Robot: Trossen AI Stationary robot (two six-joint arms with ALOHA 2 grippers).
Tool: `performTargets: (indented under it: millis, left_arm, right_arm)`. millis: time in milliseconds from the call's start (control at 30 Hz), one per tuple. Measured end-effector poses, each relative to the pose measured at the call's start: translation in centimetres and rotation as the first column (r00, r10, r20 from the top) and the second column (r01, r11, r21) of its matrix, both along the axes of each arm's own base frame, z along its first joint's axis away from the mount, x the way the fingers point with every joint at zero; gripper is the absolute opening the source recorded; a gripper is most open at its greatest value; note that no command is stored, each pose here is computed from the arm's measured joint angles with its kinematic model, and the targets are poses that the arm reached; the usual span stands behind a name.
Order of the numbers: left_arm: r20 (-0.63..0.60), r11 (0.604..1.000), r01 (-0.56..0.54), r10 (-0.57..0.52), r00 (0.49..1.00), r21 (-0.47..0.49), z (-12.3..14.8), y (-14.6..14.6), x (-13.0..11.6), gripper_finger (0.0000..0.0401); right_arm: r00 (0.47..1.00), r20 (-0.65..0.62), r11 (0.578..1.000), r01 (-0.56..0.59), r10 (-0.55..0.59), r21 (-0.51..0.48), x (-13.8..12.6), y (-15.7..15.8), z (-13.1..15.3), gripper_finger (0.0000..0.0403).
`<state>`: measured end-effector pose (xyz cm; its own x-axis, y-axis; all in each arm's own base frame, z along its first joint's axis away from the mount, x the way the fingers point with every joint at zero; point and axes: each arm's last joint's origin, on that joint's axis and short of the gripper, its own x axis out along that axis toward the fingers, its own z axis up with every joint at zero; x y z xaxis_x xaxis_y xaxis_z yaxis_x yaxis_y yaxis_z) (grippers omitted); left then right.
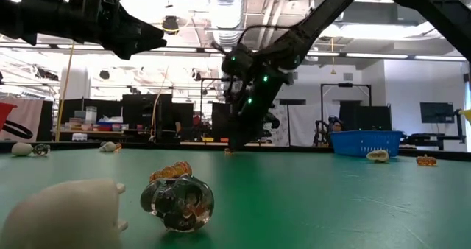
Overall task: Sort Halloween decoration
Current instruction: Put the white skull toy into the blue bin
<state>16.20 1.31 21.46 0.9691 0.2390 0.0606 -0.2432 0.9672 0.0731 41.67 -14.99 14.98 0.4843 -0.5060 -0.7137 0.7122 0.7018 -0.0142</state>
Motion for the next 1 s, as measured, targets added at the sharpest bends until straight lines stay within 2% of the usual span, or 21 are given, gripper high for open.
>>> performTargets:
  millis: [100, 233, 367, 433, 533, 600, 733, 867, 1000]
  left_arm:
    - [-0.002, 1.000, 0.000, 0.000, 1.000, 0.000, 0.0, 0.0, 0.0, 0.0210]
    - [-0.006, 1.000, 0.001, -0.001, 1.000, -0.002, -0.1, 0.0, 0.0, 0.0210]
    - [-0.017, 1.000, 0.001, -0.002, 1.000, -0.004, -0.2, 0.0, 0.0, 0.0210]
    - [-0.025, 1.000, 0.002, -0.002, 1.000, -0.008, -0.3, 0.0, 0.0, 0.0210]
    - [-0.035, 1.000, 0.002, -0.003, 0.999, -0.018, -0.4, 0.0, 0.0, 0.0210]
    - [-0.038, 1.000, 0.003, -0.003, 0.999, -0.019, -0.4, 0.0, 0.0, 0.0210]
    - [-0.042, 1.000, 0.002, -0.003, 0.999, -0.013, -0.4, 0.0, 0.0, 0.0210]
    - [-0.043, 1.000, 0.002, -0.002, 0.999, -0.011, -0.4, 0.0, 0.0, 0.0210]
    - [-0.040, 1.000, 0.001, -0.002, 0.999, -0.018, -0.4, 0.0, 0.0, 0.0210]
  right_arm:
    - [0.998, -0.028, 0.999, -0.052, 0.052, 0.004, -0.7, 0.8, 2.1, 0.0140]
    - [0.982, -0.138, 0.991, -0.129, 0.131, 0.023, -2.6, 3.1, 5.4, 0.0140]
    - [0.937, -0.268, 0.974, -0.209, 0.225, 0.088, -6.1, 5.8, 8.2, 0.0141]
    - [0.913, -0.330, 0.967, -0.193, 0.239, 0.166, -8.7, 7.0, 8.6, 0.0140]
    - [0.910, -0.370, 0.964, -0.098, 0.188, 0.247, -12.6, 8.7, 8.5, 0.0138]
    - [0.927, -0.347, 0.960, -0.044, 0.143, 0.276, -14.8, 9.8, 8.0, 0.0138]
    - [0.945, -0.317, 0.932, 0.040, 0.083, 0.361, -17.6, 11.4, 6.3, 0.0150]
    - [0.932, -0.343, 0.920, 0.030, 0.115, 0.390, -19.0, 12.4, 5.2, 0.0177]
    - [0.891, -0.400, 0.923, -0.051, 0.214, 0.381, -19.1, 13.1, 4.2, 0.0212]
